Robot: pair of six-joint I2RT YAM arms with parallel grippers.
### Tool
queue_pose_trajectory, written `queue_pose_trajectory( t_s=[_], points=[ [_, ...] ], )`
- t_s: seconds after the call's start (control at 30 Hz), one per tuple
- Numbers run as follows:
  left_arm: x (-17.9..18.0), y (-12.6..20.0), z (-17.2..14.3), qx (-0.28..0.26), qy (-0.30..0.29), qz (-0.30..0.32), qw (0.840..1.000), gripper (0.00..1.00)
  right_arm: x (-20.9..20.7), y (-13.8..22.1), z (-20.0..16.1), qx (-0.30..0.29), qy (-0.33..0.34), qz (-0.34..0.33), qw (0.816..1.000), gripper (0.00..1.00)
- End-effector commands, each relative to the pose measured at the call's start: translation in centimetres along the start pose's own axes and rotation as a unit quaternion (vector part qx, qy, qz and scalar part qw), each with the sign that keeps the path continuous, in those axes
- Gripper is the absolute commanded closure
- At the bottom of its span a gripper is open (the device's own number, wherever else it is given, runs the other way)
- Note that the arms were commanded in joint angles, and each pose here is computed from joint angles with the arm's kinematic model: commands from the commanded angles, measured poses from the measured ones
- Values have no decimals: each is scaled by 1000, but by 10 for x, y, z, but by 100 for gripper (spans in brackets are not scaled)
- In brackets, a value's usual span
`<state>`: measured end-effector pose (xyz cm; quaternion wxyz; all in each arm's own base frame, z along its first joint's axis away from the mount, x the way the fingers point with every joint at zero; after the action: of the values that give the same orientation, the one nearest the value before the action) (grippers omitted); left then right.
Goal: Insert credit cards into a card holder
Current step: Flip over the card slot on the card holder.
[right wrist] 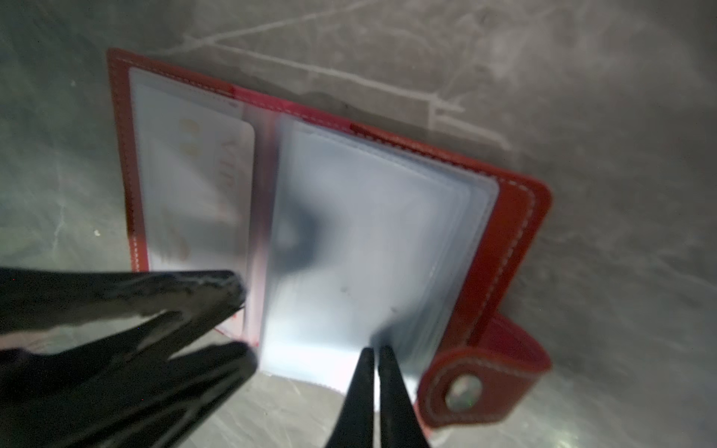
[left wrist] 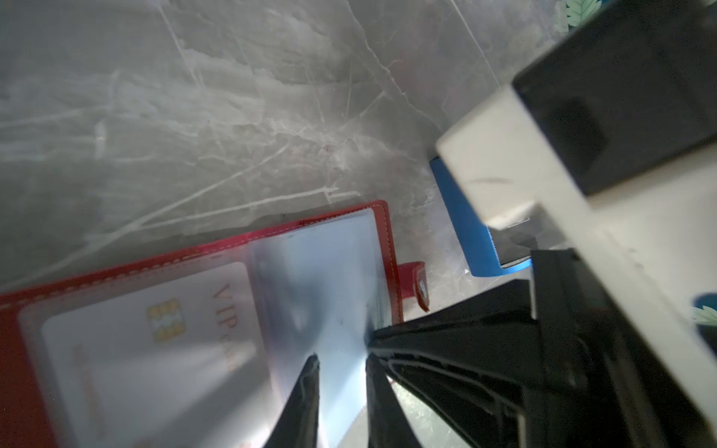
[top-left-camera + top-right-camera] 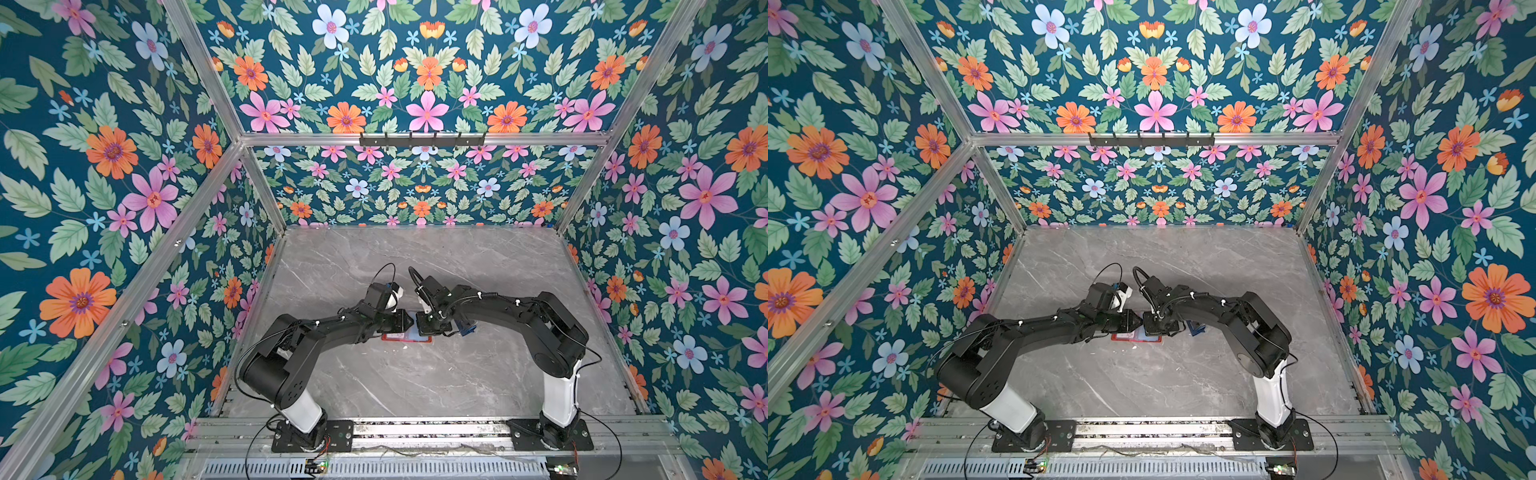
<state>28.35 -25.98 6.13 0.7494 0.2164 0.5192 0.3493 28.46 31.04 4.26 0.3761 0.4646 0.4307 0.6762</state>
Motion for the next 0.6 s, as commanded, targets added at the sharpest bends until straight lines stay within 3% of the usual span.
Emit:
queue_pose_trajectory(
  t_s=[0.0, 0.3, 0.57],
  points=[
    [-5, -4, 3, -1, -6, -9, 1000, 78, -11, -2, -4, 5, -9, -30, 999, 91],
    [4, -9, 2, -1, 0, 13, 1000, 79, -12, -3, -6, 8, -9, -32, 999, 92],
    [6, -2, 5, -18, -9, 30, 999, 75, -12, -5, -5, 9, -10, -31, 999, 92]
  ],
)
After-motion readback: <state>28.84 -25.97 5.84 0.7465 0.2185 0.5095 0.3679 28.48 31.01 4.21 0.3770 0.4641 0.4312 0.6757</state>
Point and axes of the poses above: each gripper's point midway between its finger pads, its own y axis back along the fingers, its own x axis along the line the jaws close on, z = x × y, the point moved 2 cm from there along y, back along the fingers, and after that the axes turned 5 degrees about y, right-handed, at the moved point
